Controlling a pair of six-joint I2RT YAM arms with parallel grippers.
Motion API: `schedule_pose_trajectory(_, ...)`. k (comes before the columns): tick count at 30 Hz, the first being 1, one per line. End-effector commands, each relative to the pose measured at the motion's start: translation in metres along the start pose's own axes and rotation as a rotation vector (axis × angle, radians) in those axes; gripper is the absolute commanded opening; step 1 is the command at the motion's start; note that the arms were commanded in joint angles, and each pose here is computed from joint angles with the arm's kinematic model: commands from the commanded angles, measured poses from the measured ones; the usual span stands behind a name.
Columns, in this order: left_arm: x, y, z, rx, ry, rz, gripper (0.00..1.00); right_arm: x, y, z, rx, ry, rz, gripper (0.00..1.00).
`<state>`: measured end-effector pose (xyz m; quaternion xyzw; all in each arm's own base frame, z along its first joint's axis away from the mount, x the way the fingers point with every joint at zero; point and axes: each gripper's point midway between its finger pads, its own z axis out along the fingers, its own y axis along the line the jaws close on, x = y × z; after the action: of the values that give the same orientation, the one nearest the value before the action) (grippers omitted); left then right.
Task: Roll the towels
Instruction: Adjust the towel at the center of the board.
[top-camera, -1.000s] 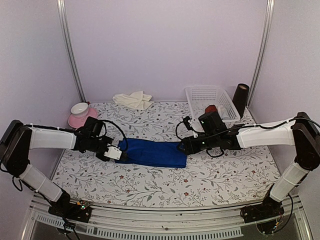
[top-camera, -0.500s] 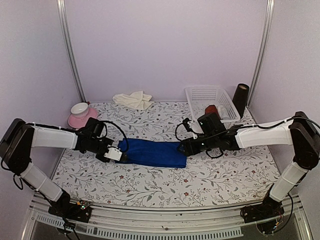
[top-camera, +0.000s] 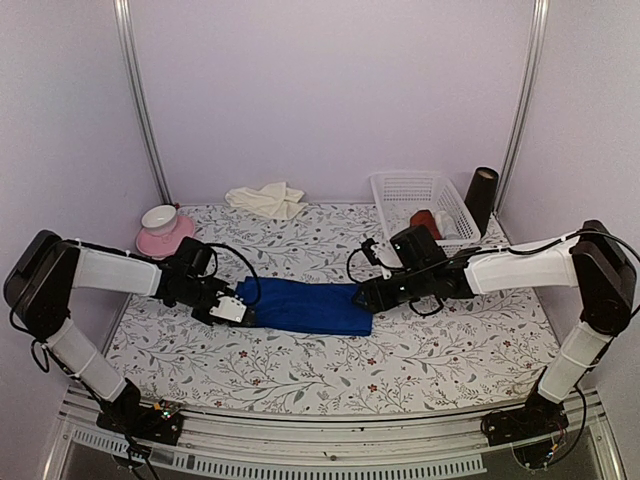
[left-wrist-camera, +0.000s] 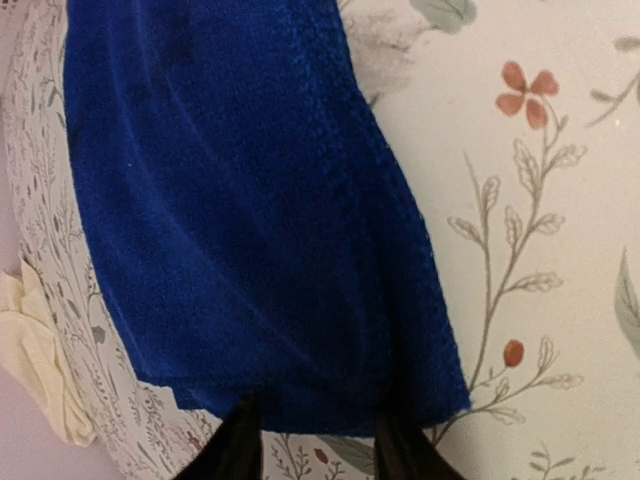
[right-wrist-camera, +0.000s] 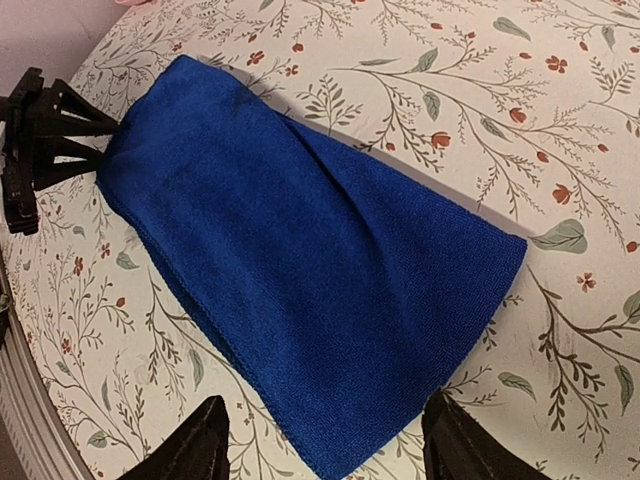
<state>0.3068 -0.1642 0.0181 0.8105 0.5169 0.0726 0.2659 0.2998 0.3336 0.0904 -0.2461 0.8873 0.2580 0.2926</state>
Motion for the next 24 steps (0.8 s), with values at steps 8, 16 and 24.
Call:
schedule_pose_trajectory(8, 0.007, 0.076, -0.036, -0.092, -0.122, -0.302, 0.6, -0.002, 0.018, 0.008, -0.032, 0.03, -0.036, 0.65)
schedule_pose_trajectory(16, 0.012, 0.114, -0.032, -0.012, -0.274, -0.606, 0.61, 0.007, 0.026, 0.021, -0.047, 0.074, -0.053, 0.64)
schedule_pose_trajectory(24, 0.024, 0.113, 0.019, 0.194, -0.248, -0.898, 0.4, 0.021, 0.035, 0.035, -0.057, 0.122, -0.071, 0.61)
